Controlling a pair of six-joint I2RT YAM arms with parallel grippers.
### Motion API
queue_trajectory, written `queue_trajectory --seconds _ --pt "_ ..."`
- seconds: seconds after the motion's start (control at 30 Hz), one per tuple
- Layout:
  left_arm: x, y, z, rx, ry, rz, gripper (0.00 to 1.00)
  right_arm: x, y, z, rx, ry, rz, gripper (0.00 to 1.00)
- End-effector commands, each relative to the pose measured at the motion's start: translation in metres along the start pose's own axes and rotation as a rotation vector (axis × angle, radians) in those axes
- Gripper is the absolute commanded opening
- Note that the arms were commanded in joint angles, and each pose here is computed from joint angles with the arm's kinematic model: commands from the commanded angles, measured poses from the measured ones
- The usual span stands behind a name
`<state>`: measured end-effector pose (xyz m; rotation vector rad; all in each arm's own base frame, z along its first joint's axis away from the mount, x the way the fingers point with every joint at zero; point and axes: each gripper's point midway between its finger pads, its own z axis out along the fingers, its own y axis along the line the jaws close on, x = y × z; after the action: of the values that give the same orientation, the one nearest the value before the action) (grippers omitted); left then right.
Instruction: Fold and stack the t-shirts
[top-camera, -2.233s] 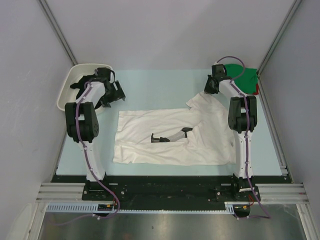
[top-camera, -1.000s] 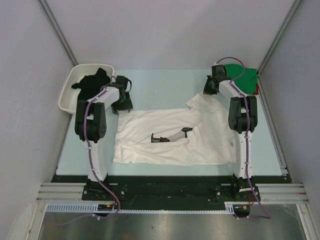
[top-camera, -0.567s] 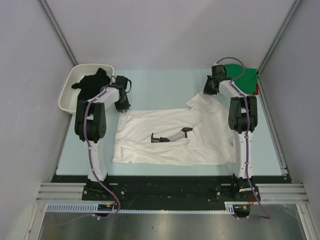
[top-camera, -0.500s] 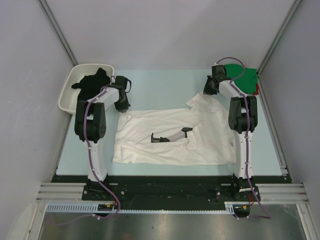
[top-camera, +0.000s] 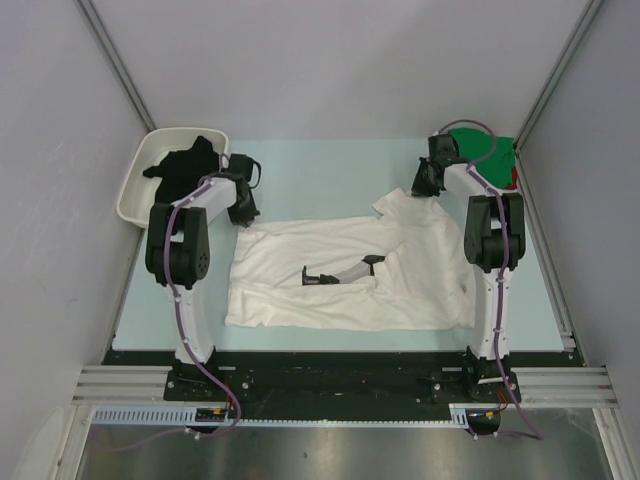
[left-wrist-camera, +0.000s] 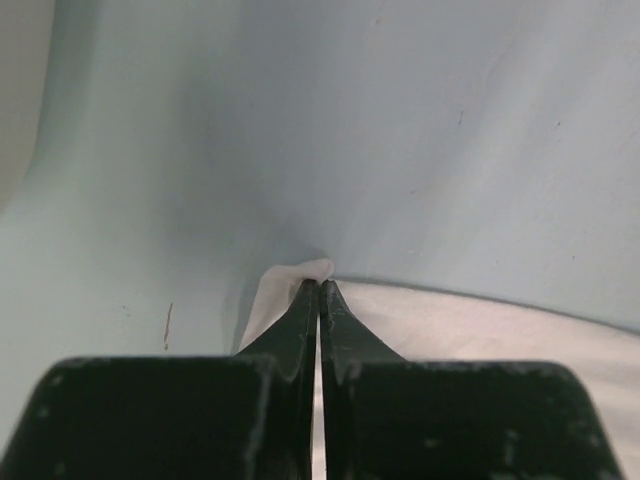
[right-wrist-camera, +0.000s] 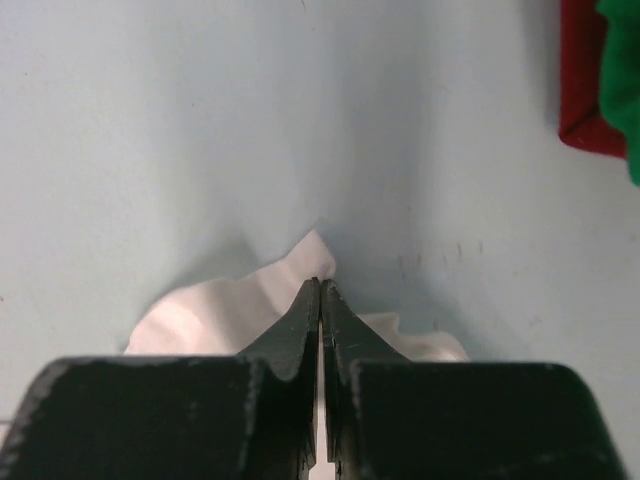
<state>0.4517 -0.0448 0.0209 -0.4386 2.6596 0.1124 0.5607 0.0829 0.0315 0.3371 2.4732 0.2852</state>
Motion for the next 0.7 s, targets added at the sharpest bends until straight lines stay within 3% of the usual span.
queue_trajectory --seconds 0.0,0.37,0.67 --pt "-0.014 0.006 -0.029 0.021 -0.063 -0.011 0.0 -0.031 0.012 -0.044 -0.036 -0.095 0.016 0.0" --pt "-0.016 0.015 -0.063 0.046 -0.116 -0.054 0.0 -0.034 0.011 -0.097 -0.04 -0.155 0.022 0.0" --pt "0.009 0.031 -0.088 0.042 -0.115 -0.045 0.0 0.001 -0.022 -0.134 0.04 -0.128 0.072 0.0"
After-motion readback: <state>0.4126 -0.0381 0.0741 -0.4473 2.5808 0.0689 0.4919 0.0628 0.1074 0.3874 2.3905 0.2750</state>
